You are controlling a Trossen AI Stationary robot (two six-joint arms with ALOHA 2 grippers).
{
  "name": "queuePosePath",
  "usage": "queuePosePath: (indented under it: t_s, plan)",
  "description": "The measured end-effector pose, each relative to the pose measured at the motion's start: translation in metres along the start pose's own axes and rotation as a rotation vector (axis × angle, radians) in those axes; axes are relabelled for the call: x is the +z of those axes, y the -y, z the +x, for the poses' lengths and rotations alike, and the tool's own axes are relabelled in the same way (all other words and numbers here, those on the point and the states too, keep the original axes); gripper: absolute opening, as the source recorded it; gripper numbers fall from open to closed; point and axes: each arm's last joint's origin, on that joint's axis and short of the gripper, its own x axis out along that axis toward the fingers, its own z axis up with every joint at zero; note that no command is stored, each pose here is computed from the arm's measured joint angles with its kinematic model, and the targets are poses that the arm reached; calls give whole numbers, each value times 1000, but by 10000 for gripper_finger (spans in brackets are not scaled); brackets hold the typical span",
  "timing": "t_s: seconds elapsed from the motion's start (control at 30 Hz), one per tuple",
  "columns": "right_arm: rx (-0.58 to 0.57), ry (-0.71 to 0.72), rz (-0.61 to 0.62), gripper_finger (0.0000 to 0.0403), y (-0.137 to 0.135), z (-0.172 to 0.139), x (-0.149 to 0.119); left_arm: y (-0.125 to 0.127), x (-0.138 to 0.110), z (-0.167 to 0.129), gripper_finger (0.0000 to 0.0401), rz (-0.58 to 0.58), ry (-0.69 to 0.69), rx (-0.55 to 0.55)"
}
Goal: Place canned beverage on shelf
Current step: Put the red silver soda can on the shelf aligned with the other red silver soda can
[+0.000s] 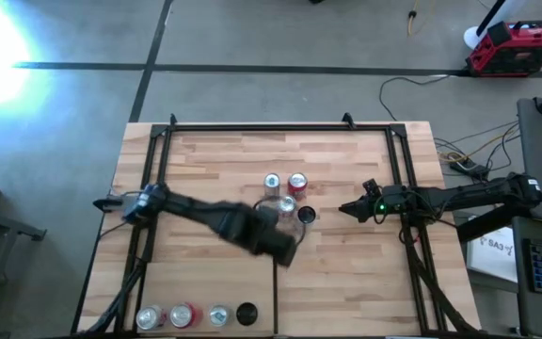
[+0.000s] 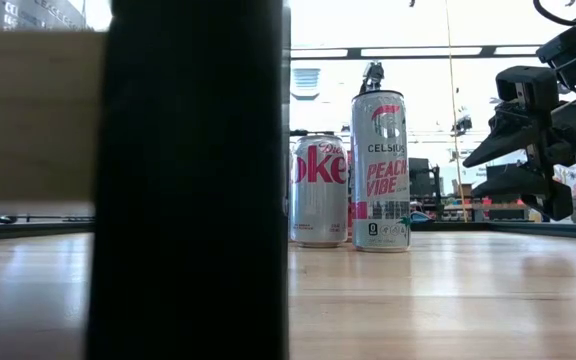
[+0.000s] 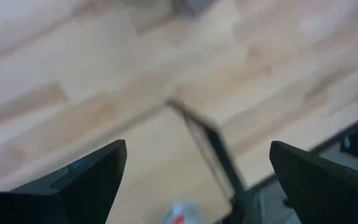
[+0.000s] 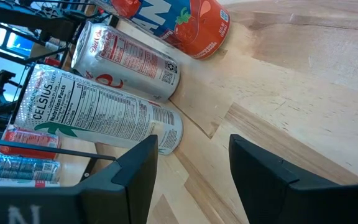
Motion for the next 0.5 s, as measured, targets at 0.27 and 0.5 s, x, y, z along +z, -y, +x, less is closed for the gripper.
queuePosePath:
  t_s: [0.27, 0.5]
  plan:
    - [0, 0, 0, 183, 0, 0, 0, -6, 61, 17, 380, 5, 84, 34]
    - [0, 0, 0, 183, 0, 0, 0, -16, 100, 50, 380, -71, 66, 150]
